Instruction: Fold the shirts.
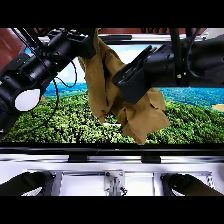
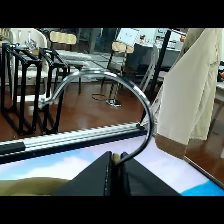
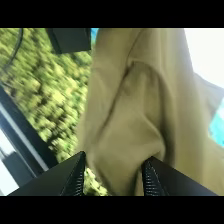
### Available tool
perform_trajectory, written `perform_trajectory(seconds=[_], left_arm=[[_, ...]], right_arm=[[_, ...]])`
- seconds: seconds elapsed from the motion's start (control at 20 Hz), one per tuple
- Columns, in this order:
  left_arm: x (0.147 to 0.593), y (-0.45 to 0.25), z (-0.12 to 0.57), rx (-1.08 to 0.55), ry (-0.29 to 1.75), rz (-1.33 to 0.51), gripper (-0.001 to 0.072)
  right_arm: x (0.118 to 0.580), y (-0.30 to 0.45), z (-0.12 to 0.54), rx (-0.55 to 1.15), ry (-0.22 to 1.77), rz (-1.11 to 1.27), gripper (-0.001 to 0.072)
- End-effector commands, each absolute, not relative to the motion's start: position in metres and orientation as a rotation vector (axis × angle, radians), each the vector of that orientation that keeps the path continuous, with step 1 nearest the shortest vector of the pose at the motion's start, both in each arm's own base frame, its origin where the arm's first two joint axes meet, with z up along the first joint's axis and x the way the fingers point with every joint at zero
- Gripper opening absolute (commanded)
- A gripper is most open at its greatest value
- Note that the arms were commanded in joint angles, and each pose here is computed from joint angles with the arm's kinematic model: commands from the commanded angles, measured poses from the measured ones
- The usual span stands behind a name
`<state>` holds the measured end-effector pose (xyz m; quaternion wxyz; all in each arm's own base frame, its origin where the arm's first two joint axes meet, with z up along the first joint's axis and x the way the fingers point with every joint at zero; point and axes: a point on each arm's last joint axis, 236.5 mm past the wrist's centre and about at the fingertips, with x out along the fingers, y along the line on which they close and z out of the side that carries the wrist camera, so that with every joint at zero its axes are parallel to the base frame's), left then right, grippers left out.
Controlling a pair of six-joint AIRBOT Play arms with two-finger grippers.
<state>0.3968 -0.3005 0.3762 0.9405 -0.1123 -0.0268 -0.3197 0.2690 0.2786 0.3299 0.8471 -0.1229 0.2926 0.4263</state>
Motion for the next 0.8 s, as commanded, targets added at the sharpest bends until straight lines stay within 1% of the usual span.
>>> perform_trajectory(seconds=[0.0,0.15,0.3,0.45,0.6,0.65,0.7,0.75], left_arm=[[0.395,-0.29,0.39,-0.246,-0.091,-0.641,0.0047],[0.395,-0.278,0.399,-0.309,-0.092,-0.628,0.0047],[0.397,-0.261,0.408,-0.321,-0.113,-0.599,0.0047],[0.402,-0.244,0.418,-0.328,-0.149,-0.569,0.0047],[0.4,-0.244,0.421,-0.332,-0.162,-0.572,0.0047],[0.401,-0.243,0.421,-0.332,-0.163,-0.57,0.0047],[0.402,-0.241,0.421,-0.331,-0.164,-0.564,0.0046],[0.403,-0.24,0.421,-0.33,-0.165,-0.562,0.0047]], right_arm=[[0.268,0.285,0.337,-0.231,0.592,0.921,0.0459],[0.274,0.284,0.331,-0.245,0.604,0.901,0.0458],[0.292,0.281,0.318,-0.264,0.63,0.84,0.0459],[0.305,0.29,0.319,-0.25,0.598,0.836,0.046],[0.319,0.298,0.327,-0.257,0.524,0.836,0.0455],[0.32,0.3,0.327,-0.255,0.523,0.838,0.0369],[0.32,0.301,0.324,-0.257,0.531,0.843,0.0235],[0.319,0.303,0.323,-0.26,0.534,0.853,0.0078]])
